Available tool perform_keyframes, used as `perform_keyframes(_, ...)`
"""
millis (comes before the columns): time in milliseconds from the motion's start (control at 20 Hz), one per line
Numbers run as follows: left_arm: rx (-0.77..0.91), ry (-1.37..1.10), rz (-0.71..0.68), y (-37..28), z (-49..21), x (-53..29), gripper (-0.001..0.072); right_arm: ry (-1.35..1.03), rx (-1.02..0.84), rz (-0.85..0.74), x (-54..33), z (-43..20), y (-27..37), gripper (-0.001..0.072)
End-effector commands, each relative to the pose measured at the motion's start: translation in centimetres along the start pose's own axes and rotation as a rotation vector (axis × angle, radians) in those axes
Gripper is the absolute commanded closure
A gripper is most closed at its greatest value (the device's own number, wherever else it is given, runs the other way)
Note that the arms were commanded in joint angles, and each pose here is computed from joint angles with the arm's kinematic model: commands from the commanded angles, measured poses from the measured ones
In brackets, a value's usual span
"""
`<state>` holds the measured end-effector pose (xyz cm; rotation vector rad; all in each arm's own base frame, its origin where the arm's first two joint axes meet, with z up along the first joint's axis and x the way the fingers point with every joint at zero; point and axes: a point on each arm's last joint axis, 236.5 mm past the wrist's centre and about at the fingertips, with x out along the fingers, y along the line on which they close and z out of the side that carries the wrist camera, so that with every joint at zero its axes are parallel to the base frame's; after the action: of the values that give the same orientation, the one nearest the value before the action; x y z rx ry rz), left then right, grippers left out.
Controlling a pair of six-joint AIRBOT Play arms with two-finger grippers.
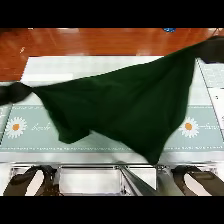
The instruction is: Fold the shirts.
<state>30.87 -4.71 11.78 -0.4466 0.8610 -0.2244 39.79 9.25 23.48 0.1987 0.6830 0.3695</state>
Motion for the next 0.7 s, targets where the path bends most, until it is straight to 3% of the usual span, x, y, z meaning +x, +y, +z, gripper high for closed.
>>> perform_keyframes(0,-0.079,-0.083,0.111,6.5,-2.5,7.4,0.0693,0.075,0.178,0.119,11.0,-0.9,-1.9,0.0688)
perform_keyframes(250,-0.123,-0.134,0.182,9.9,0.9,10.4,0.0693,0.134,0.408,0.242,18.8,-0.2,-3.2,0.0677)
perform_keyframes(300,-0.123,-0.114,0.175,9.7,1.2,10.7,0.0665,0.126,0.465,0.264,18.9,0.3,-3.5,0.0514)
perform_keyframes(350,-0.109,-0.091,0.171,9.5,1.4,10.8,0.0414,0.118,0.498,0.281,18.5,0.8,-3.9,0.0287)
perform_keyframes(400,-0.081,-0.081,0.181,9.6,2.0,10.6,0.021,0.123,0.514,0.294,17.6,1.0,-4.5,0.0304)
perform_keyframes(500,0.013,-0.078,0.28,11.9,3.9,8.4,0.0202,0.166,0.505,0.286,14.1,0.5,-6.8,0.0305)
perform_keyframes(650,-0.232,-0.09,0.382,17.6,3.9,4.5,0.0204,0.316,0.408,0.041,7.2,-4.8,-14.2,0.0306)
